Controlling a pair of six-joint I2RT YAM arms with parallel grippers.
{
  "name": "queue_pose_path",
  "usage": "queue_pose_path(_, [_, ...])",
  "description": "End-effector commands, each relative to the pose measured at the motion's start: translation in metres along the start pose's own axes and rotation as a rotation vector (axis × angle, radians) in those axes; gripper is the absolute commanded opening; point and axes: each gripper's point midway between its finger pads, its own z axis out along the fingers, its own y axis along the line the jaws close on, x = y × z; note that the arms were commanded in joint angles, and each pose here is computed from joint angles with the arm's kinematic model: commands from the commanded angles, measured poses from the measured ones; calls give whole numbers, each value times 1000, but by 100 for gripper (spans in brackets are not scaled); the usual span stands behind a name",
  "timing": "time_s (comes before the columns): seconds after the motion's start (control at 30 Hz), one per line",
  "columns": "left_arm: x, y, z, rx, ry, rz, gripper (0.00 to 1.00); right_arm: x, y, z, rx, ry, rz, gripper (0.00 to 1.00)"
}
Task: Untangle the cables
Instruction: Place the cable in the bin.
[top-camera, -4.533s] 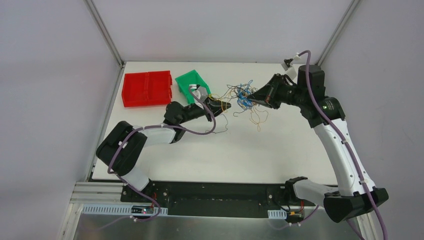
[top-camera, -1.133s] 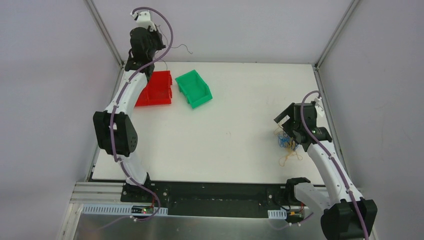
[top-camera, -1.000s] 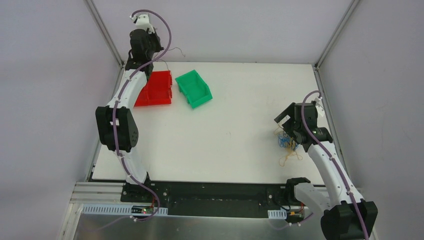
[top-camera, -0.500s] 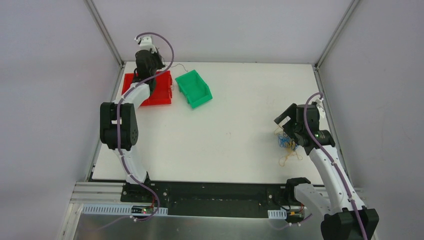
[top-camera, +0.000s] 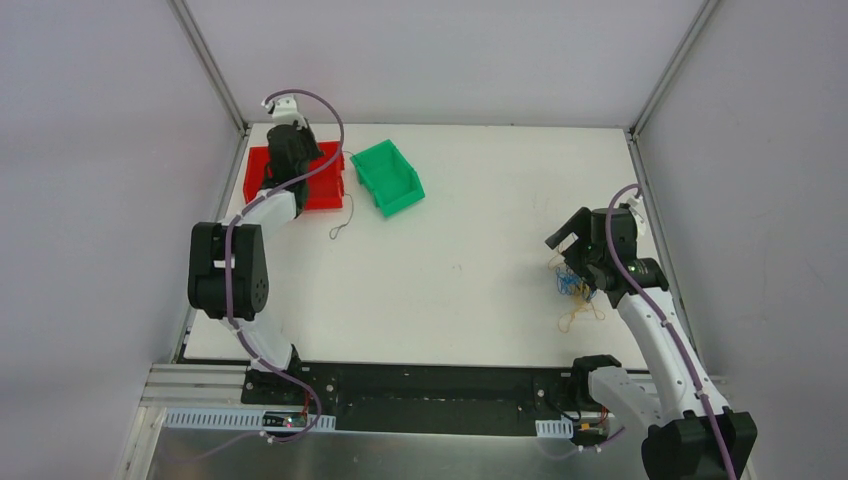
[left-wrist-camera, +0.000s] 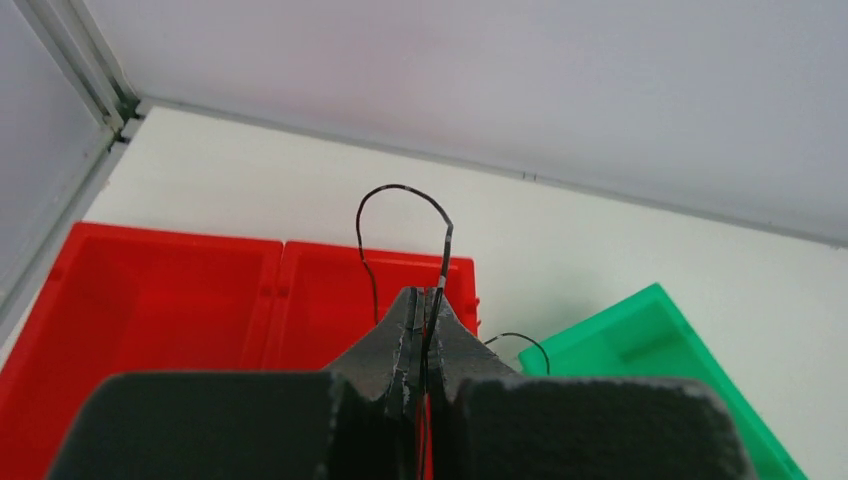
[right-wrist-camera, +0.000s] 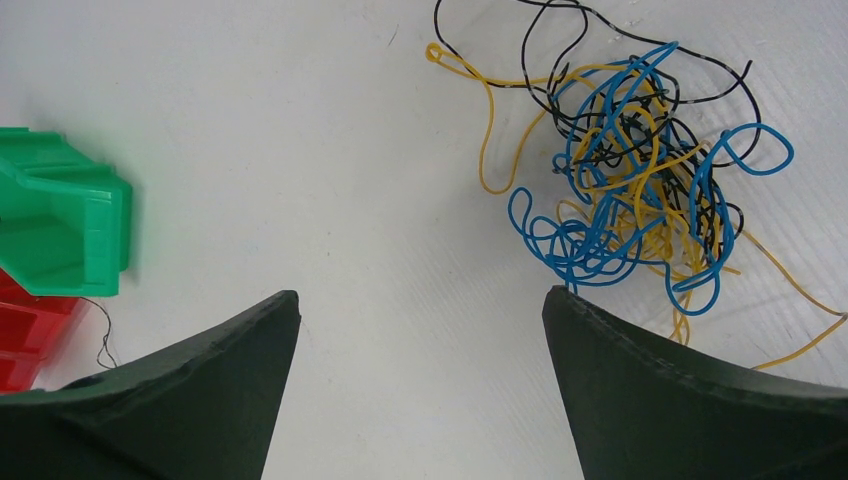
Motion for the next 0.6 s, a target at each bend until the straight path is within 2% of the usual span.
queue_pose_path(0.0, [-89,-15,-4,32,-196,-11,0,-3,8,-3,-27,-1,-5,95])
queue_pose_path(0.3, [-187,-45,-4,120,-344,-77,0,-3,10,-5,-38,5,2,95])
queue_pose_path(0.57, [-214,-52,0,131,-373,-37,0,-4,10,-7,-34,2,-3,95])
